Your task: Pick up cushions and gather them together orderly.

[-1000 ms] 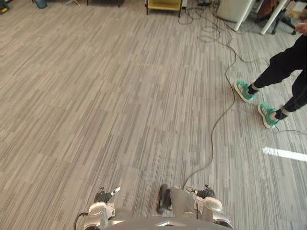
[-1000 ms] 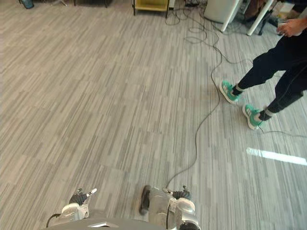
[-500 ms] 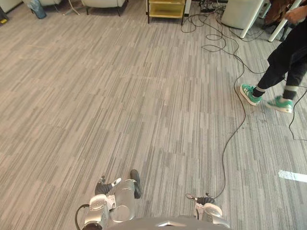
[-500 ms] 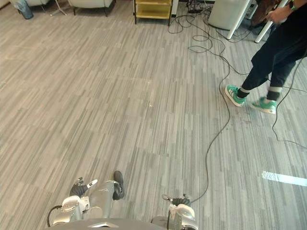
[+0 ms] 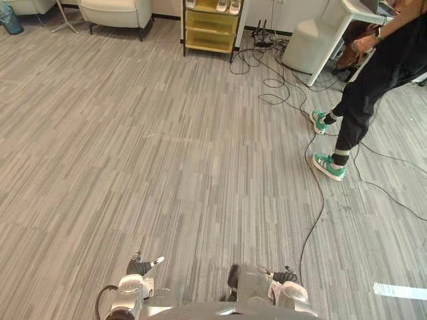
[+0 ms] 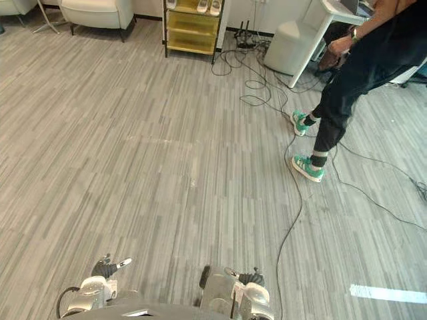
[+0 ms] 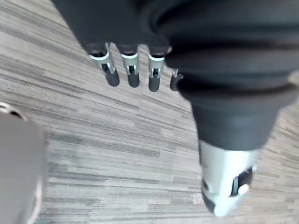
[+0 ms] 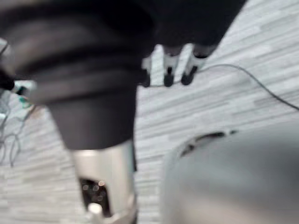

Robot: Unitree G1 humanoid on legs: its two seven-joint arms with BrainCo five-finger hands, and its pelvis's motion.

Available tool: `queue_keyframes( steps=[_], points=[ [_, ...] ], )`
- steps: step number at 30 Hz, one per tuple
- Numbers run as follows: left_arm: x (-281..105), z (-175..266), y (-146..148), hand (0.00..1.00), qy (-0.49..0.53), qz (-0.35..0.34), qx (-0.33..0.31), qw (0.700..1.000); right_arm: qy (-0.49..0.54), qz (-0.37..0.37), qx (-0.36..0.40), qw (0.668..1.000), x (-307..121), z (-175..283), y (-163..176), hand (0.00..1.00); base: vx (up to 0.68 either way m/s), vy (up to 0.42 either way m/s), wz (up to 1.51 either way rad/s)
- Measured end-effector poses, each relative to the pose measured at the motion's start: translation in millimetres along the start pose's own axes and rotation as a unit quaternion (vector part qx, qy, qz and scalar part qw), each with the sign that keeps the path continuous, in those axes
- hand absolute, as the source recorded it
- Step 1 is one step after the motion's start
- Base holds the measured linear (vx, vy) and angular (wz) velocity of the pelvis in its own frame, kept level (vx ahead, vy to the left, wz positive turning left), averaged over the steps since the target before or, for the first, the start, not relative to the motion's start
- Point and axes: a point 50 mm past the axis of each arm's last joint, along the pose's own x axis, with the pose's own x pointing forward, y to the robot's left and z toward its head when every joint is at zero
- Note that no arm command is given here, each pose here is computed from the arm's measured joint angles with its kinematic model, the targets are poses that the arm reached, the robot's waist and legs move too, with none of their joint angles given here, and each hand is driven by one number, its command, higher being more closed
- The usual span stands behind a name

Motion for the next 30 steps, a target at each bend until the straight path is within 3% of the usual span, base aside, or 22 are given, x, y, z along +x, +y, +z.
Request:
queue_keyframes(
  steps=[9,14,16,18,23,30],
  points=[
    [0,27,13,0.0,-0.063,0.011,-0.006,0.998,0.018,0.022,-0.014,0.999,-6,-15,11,0.0,0.57,-0.086,-0.2],
    [-3,30,6,0.0,-0.084,0.0,0.002,0.996,0.037,0.029,-0.018,0.999,-5,-19,18,0.0,0.52,0.191,-0.63],
    [0,34,14,0.0,-0.088,0.006,0.022,0.996,0.038,0.049,-0.028,0.998,-8,-19,32,0.0,0.61,0.291,-0.35],
    [0,40,22,0.0,-0.099,0.013,0.0,0.995,0.03,0.058,-0.036,0.997,-8,-14,37,0.0,0.62,0.403,-0.17],
    [1,21,29,0.0,-0.064,0.015,0.028,0.997,0.031,0.064,-0.088,0.994,-9,-25,27,0.0,0.43,0.25,0.13],
    [0,9,25,0.0,-0.036,0.009,0.037,0.999,-0.005,0.074,-0.073,0.995,-9,-11,31,0.0,0.41,0.06,0.43]
  ],
)
